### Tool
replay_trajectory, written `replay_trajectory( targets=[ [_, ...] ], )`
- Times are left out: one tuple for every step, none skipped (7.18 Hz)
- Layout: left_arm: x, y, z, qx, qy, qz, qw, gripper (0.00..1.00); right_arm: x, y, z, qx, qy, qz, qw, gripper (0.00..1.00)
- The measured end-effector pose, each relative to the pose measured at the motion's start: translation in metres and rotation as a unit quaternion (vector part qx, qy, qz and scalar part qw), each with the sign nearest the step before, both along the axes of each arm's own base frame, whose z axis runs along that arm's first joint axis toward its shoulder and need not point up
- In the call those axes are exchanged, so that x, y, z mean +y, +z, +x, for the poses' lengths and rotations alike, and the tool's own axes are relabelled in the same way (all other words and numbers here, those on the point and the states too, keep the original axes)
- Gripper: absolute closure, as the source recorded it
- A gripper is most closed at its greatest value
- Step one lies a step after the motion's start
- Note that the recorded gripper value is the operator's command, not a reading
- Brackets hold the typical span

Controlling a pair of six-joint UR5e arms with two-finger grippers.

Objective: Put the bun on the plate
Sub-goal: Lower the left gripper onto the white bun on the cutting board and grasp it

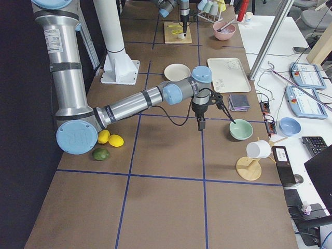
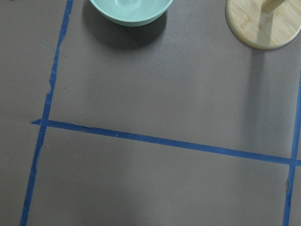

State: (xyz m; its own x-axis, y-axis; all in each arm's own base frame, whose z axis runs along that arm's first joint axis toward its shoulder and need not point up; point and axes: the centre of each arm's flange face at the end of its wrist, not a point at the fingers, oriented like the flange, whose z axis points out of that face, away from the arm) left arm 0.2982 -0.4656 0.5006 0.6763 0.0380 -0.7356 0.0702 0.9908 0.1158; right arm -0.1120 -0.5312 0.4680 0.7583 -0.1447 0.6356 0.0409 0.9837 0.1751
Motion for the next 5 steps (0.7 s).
replay_trajectory(
  targets=[
    [0.005,0.003,0.001,0.0,0.003,-0.001,1.0,0.01,0.0,0.0,0.001,0.0,0.001,0.0,1.0,0.0],
    [0.01,0.004,0.003,0.0,0.007,-0.002,1.0,0.01,0.0,0.0,0.002,0.0,0.001,-0.001,1.0,0.0],
    [0.013,0.005,0.006,0.0,0.01,-0.003,0.9999,0.01,0.001,0.001,0.002,-0.001,0.002,-0.001,1.0,0.0],
    [0.015,0.006,0.009,0.0,0.014,-0.003,0.9999,0.01,0.001,0.001,0.002,-0.001,0.002,-0.002,1.0,0.0],
    [0.017,0.006,0.011,-0.001,0.016,-0.003,0.9999,0.01,0.001,0.0,0.003,-0.001,0.002,-0.001,1.0,0.0]
  ],
)
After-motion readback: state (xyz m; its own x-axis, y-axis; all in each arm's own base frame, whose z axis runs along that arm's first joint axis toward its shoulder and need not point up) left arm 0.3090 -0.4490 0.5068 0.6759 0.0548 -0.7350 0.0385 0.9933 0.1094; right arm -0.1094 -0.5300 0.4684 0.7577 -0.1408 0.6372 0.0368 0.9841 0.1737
